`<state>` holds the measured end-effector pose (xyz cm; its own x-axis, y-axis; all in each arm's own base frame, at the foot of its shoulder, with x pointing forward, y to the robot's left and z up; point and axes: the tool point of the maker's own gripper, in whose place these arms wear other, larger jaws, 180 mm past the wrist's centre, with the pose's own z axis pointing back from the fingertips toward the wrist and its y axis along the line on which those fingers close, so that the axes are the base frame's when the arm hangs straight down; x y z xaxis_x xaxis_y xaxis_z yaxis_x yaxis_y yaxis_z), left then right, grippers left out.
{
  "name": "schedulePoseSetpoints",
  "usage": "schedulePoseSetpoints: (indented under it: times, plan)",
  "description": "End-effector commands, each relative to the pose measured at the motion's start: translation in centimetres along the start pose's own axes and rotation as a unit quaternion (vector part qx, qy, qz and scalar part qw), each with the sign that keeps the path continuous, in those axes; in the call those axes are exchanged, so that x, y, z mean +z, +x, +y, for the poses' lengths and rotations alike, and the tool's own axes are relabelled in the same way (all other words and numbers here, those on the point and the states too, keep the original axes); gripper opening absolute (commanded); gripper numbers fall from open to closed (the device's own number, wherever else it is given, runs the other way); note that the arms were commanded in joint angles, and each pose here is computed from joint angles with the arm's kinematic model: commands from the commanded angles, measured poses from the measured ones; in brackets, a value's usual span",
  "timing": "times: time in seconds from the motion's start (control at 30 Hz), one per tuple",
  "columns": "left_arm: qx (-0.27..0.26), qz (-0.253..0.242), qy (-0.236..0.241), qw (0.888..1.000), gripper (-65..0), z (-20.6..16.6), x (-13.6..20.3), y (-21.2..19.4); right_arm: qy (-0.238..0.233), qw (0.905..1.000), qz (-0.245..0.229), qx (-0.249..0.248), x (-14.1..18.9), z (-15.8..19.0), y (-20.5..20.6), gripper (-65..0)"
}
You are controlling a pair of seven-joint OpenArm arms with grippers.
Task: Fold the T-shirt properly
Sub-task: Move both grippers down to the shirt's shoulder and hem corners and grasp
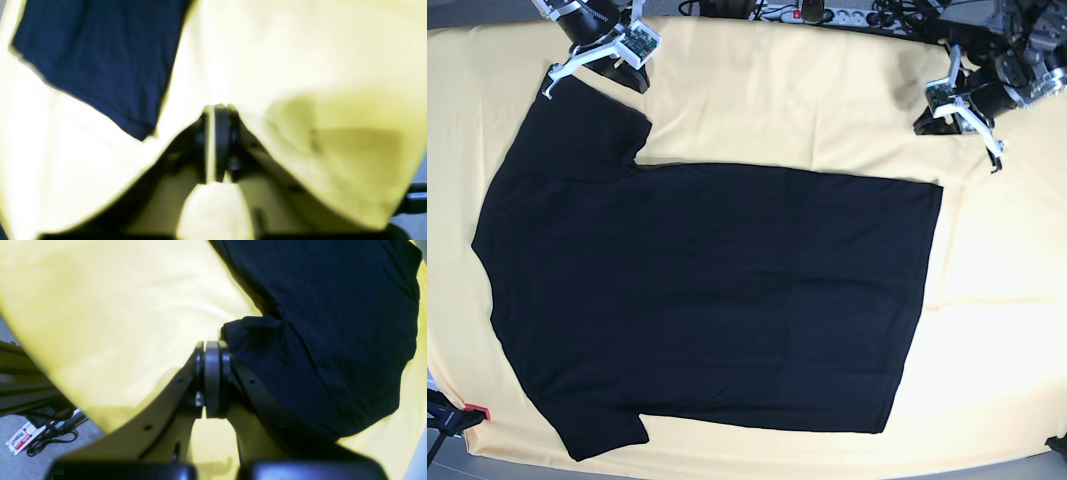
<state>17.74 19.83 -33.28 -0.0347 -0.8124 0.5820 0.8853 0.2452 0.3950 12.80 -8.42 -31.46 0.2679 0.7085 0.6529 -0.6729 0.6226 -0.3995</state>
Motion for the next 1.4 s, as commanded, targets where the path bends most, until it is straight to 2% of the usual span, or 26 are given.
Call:
schedulePoseSetpoints:
  times: [0.0, 0.07, 0.1, 0.3, 0.5, 0.87, 0.9, 0.93, 0.97, 1.03, 1.07, 1.13, 1.17, 1.37]
  plan:
    - [-0.007, -0.01, -0.009, 1.0, -44.7, 0.7, 0.1, 0.0, -0.005, 0.9999, -0.016, 0.0, 0.2, -0.2, 0.7, -65.0]
    - [-0.007, 0.001, -0.018, 1.0, -32.8, 1.3, -0.3, -1.3, -0.005, 0.9999, -0.012, -0.005, 0.1, 0.0, 0.5, -65.0]
    - [-0.008, 0.006, -0.019, 1.0, -30.7, 1.7, -0.7, -1.9, -0.005, 0.9999, -0.011, -0.005, 0.0, 0.0, 0.4, -65.0]
    - [-0.048, 0.029, -0.007, 0.998, -30.5, 3.9, -3.0, -3.6, -0.007, 0.9998, -0.015, -0.012, 0.0, 0.1, 0.6, -65.0]
    - [-0.083, 0.024, -0.002, 0.996, -30.5, 5.7, -5.4, -2.8, -0.012, 0.9994, -0.018, -0.028, -0.2, 0.2, 1.0, -65.0]
    - [-0.092, 0.011, 0.028, 0.995, -30.8, 9.8, -8.3, -1.6, -0.021, 0.9995, -0.003, -0.025, -0.2, -0.1, 0.5, -65.0]
    - [-0.092, 0.009, 0.029, 0.995, -32.6, 10.0, -8.2, -1.4, -0.029, 0.9994, 0.006, -0.018, -0.1, -0.4, 0.2, -65.0]
    - [-0.091, 0.007, 0.031, 0.995, -36.8, 10.2, -8.2, -1.3, -0.037, 0.9992, 0.016, -0.005, -0.1, -0.7, -0.2, -61.0]
    - [-0.088, 0.009, 0.033, 0.996, -43.3, 10.3, -8.2, -1.3, -0.045, 0.9986, 0.027, 0.009, -0.1, -1.0, -0.6, -55.3]
    - [-0.074, 0.022, 0.041, 0.996, -60.3, 10.6, -8.2, -1.8, -0.055, 0.9971, 0.045, 0.026, 0.0, -1.4, -1.2, -42.9]
    - [-0.061, 0.028, 0.042, 0.997, -65.0, 10.6, -8.2, -2.0, -0.056, 0.9969, 0.048, 0.027, 0.0, -1.4, -1.3, -37.4]
    - [-0.042, 0.037, 0.043, 0.998, -65.0, 10.7, -8.1, -2.4, -0.056, 0.9969, 0.048, 0.027, 0.0, -1.4, -1.3, -30.6]
    - [-0.04, 0.039, 0.043, 0.998, -65.0, 10.7, -8.1, -2.5, -0.056, 0.9969, 0.047, 0.027, 0.0, -1.4, -1.3, -29.6]
    - [-0.04, 0.041, 0.043, 0.997, -65.0, 10.7, -8.1, -2.5, -0.07, 0.9941, 0.075, 0.036, 0.1, -2.7, -2.8, -29.6]
